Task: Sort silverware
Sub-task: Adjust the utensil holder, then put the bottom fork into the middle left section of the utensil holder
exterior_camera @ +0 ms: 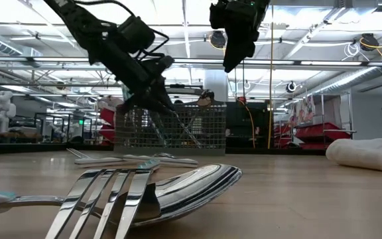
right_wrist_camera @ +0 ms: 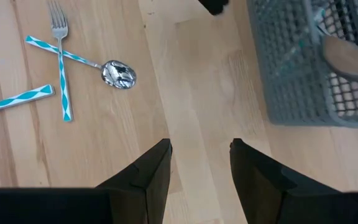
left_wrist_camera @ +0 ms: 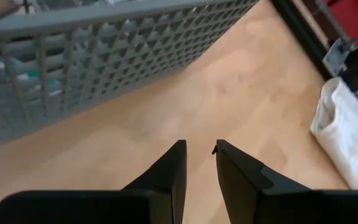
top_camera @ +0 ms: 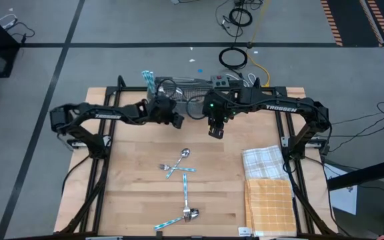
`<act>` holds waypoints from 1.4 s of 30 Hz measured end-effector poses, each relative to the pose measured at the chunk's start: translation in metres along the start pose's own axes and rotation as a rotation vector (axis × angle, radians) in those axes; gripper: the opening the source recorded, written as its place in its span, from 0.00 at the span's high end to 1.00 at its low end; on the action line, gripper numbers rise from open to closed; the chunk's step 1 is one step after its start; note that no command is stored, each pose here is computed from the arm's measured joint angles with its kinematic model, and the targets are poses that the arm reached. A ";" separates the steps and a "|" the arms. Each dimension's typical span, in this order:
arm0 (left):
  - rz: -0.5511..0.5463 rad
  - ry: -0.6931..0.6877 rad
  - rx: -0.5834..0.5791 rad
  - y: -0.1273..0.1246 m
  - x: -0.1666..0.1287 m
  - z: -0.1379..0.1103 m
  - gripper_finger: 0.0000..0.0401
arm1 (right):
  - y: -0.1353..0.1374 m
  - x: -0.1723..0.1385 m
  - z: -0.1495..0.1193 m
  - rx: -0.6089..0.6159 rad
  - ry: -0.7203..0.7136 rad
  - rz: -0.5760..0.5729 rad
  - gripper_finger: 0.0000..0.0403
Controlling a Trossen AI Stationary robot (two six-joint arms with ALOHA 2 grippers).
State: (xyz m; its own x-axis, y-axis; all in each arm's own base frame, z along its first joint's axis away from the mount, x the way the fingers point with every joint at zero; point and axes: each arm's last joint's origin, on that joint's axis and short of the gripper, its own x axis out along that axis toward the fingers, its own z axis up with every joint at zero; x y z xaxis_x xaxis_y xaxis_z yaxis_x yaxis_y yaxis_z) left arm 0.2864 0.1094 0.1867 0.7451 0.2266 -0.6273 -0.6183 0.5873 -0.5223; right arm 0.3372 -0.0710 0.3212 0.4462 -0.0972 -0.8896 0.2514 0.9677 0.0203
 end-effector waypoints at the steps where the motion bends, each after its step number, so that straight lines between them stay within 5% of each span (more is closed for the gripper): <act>1: -0.005 -0.017 0.001 0.000 0.004 0.001 0.78 | 0.000 0.000 0.000 0.000 0.000 0.000 0.61; 22: 0.002 -0.200 -0.115 -0.002 0.012 0.010 0.77 | 0.000 0.000 0.001 0.016 -0.013 0.000 0.61; 31: -0.271 0.010 -0.129 -0.026 -0.007 0.011 0.77 | 0.000 0.000 0.001 0.026 -0.012 0.010 0.62; 42: -0.338 0.126 -0.109 -0.040 -0.059 0.006 0.77 | 0.010 0.007 0.007 -0.030 -0.095 0.093 0.62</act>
State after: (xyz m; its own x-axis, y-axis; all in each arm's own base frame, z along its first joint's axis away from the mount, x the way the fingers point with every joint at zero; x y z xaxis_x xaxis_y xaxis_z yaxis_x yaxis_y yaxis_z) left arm 0.2694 0.0771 0.2482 0.8790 -0.0675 -0.4721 -0.3710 0.5251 -0.7659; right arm 0.3493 -0.0639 0.3184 0.5463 -0.0269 -0.8372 0.1798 0.9800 0.0858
